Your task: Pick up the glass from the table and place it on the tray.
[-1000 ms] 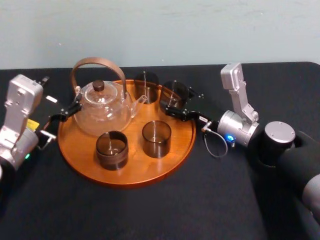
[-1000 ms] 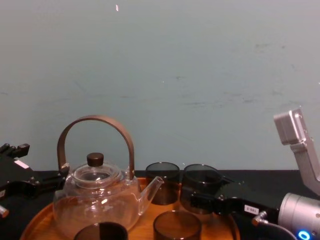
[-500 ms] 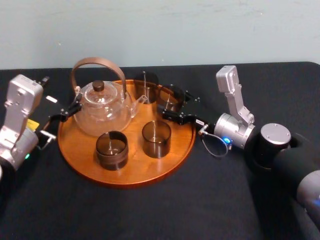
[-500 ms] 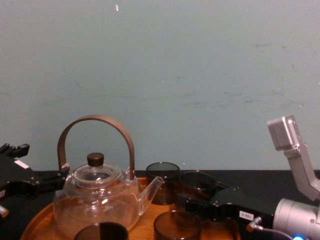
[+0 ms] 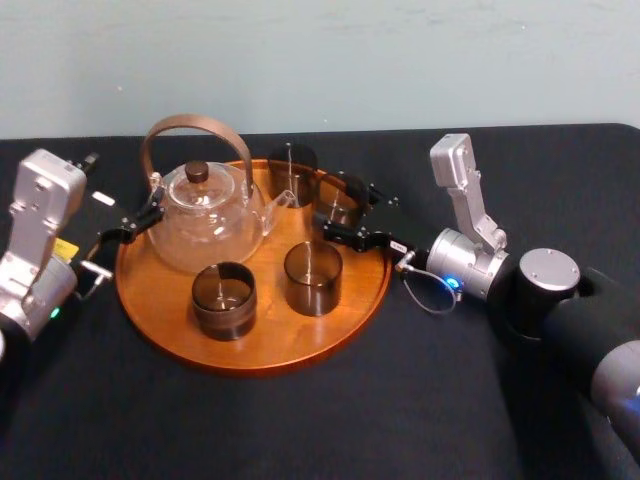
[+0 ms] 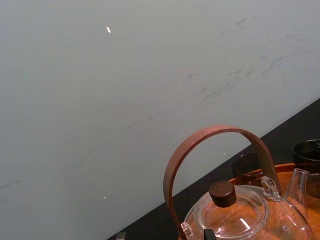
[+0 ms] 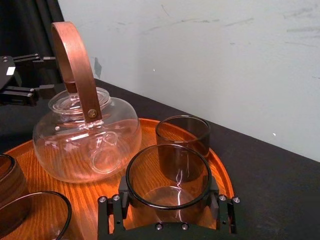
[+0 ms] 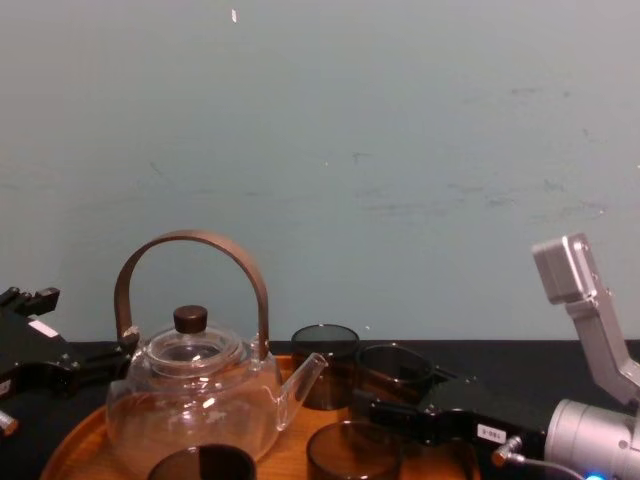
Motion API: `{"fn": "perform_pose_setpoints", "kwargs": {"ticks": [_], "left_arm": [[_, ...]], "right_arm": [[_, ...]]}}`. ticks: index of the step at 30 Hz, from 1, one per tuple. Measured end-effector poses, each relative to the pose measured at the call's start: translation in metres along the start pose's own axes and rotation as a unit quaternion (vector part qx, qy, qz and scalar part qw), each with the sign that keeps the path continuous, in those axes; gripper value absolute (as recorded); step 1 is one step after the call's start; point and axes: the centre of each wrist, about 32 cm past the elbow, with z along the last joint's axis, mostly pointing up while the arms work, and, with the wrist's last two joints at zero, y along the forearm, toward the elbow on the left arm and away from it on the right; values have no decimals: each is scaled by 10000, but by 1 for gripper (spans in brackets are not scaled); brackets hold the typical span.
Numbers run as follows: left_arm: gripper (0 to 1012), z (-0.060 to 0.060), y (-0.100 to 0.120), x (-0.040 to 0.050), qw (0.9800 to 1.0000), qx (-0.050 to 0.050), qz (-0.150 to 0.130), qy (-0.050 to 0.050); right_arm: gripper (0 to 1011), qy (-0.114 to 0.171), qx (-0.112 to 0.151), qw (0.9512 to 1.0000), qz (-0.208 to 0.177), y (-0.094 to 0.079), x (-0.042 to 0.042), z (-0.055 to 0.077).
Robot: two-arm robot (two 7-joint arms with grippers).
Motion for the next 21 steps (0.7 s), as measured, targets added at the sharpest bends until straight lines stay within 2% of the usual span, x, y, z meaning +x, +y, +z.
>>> {"fn": "perform_pose_setpoints", "kwargs": {"ticks": [5,14,21], "left_arm": [[1010,0,0,0,10000,0,0,0],[1009,0,0,0,10000,0,0,0],[1010,0,0,0,10000,0,0,0]], "right_arm": [[999,-1,5,10000,0,1,0,2],[1002,59,-8,10000,23,-16,3,11],[1002,72,-154,9998,67,-55,-20,49]]}}
